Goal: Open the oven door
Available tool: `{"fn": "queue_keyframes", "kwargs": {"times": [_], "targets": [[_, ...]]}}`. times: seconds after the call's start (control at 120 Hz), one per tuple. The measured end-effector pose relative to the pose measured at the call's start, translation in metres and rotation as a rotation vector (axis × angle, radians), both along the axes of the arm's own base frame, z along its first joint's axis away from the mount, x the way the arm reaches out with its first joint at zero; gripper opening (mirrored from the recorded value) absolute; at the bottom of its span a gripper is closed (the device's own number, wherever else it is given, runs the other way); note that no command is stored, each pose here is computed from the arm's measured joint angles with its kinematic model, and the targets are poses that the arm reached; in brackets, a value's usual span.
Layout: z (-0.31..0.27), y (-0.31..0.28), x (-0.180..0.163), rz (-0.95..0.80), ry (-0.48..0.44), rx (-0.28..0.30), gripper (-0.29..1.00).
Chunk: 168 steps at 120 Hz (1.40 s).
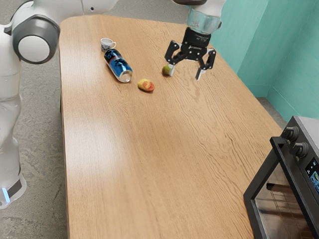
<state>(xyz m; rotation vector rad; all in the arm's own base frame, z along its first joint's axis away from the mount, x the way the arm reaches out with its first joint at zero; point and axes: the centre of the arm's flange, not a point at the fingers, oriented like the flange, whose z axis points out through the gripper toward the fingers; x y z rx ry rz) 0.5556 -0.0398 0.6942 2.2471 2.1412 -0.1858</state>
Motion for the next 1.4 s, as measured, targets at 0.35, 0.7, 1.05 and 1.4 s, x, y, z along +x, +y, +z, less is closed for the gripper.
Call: {"fn": "queue_keyframes", "kwargs": {"times": [0.35,0.7,1.05,1.4], "targets": [[0.05,-0.114,-0.011,0.142,-0.139,-0.034,0.7],[0.004,-0.289,0.0,-0.035,-0.287,-0.131,0.7],[-0.008,-0.342,0.009,-0.112,-0.467,-0.165,0.7],[-0.023,-0.362,0.017,-0.246,-0.576,-0.106,0.7]]}}
